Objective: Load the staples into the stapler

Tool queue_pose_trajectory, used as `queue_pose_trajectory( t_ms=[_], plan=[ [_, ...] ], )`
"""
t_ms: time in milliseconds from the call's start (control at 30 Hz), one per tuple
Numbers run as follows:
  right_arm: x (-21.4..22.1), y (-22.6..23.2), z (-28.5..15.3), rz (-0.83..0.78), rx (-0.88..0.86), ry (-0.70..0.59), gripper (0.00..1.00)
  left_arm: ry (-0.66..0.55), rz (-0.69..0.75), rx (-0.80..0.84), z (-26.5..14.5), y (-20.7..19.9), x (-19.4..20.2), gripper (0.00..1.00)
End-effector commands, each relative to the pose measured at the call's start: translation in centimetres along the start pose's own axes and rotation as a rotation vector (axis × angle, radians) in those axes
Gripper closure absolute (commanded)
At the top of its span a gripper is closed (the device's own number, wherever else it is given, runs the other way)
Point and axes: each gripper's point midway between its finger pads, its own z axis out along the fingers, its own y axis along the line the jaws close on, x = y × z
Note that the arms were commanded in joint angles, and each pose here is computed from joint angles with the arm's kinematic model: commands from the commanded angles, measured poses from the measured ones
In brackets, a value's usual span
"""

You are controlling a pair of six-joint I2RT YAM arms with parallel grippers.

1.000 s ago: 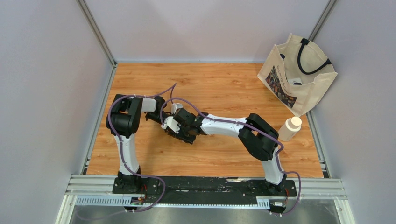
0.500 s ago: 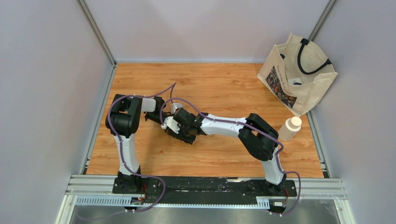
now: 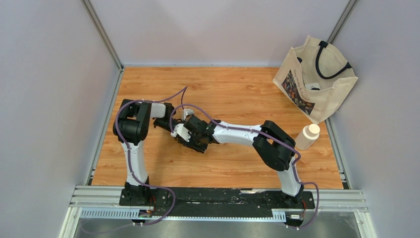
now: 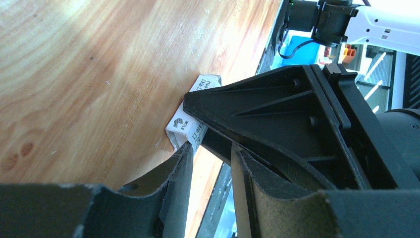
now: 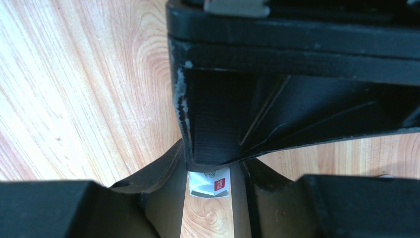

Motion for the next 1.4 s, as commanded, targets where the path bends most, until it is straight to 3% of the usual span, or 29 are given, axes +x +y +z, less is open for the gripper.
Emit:
queue_pose_trajectory(
  t_ms=[0,1367],
  plan=[
    [-3.6,-0.3,-0.6,-0.003,0.022,-0.134,0.63,-0.023,0.013,0.057,0.1,-1.3,-0.8,0.58],
    [-7.5,-1.7,-0.5,0.078,0.08,-0.195,0.62,0.043,-0.029,-0.001,1.8,-0.2,-0.1,0.61]
  ],
)
